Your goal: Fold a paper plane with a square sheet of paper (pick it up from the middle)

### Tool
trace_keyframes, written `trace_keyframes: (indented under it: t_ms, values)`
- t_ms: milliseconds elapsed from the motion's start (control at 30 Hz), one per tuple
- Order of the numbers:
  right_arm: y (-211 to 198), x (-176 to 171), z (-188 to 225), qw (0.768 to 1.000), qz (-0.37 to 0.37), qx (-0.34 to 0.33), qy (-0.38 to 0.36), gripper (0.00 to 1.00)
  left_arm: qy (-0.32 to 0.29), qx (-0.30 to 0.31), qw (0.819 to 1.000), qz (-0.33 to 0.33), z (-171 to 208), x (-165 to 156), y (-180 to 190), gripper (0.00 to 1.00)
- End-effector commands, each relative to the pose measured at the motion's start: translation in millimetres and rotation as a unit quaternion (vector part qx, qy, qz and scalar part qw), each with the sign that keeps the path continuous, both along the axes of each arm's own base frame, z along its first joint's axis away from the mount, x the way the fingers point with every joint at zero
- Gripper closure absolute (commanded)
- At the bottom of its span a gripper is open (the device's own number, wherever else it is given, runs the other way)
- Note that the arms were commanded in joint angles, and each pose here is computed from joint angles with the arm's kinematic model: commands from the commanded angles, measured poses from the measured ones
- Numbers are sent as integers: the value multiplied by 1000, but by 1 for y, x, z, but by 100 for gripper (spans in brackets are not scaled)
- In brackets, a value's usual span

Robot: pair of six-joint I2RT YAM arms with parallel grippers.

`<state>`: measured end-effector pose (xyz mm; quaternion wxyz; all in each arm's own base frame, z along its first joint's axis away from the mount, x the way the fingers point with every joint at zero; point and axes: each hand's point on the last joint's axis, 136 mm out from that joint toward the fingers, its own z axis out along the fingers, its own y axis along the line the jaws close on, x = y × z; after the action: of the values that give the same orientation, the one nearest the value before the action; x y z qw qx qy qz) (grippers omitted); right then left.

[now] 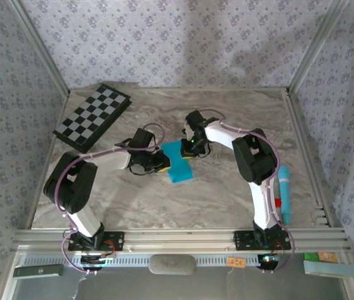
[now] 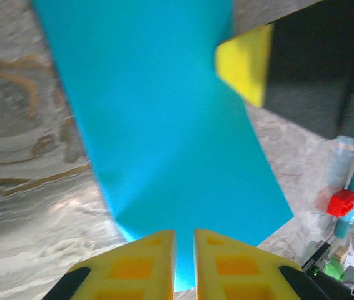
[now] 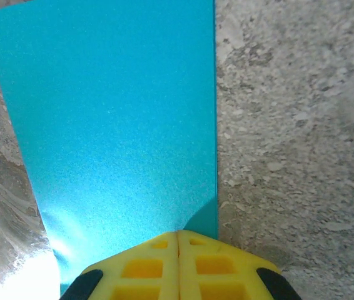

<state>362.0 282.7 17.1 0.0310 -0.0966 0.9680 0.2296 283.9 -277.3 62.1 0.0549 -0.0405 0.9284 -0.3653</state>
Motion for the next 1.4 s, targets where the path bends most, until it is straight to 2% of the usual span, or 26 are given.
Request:
trace_keyframes:
  t_ms: [0,233,400,467,567,633,767,867,967,1067,1233,1367]
  values:
    - [-46,-33,-66,990,-21,-116,72,93,6,-13,1000,-9,-2,1,-19,85]
    - [-48,-36,-68,990,-22,-120,76,93,54,21,998,-21,-37,-18,-18,86]
    - [-52,-36,-71,988,-32,-127,76,93,108,97,989,-15,-73,-51,18,86]
    - [-52,-36,-72,988,-35,-128,76,93,122,108,987,-11,-80,-65,30,86]
    - [-53,-36,-73,988,-37,-129,76,93,120,106,987,-7,-72,-74,42,86]
    - [-54,-36,-73,988,-38,-130,75,93,98,90,991,-6,-54,-69,41,86]
    - [-54,-36,-72,988,-42,-130,74,93,27,28,999,3,-8,-38,17,85]
    - [-53,-36,-73,988,-46,-129,75,93,0,11,1000,15,2,-18,3,85]
    - [-52,-37,-74,988,-48,-127,76,93,17,6,1000,2,-10,-14,-14,85]
    - [-51,-39,-74,988,-47,-128,78,93,39,24,999,-18,-27,-22,-22,85]
    - [-52,-39,-76,987,-50,-129,79,93,86,77,993,-23,-59,-46,0,85]
    - [-54,-38,-78,987,-56,-129,79,94,122,109,986,-27,-78,-79,26,85]
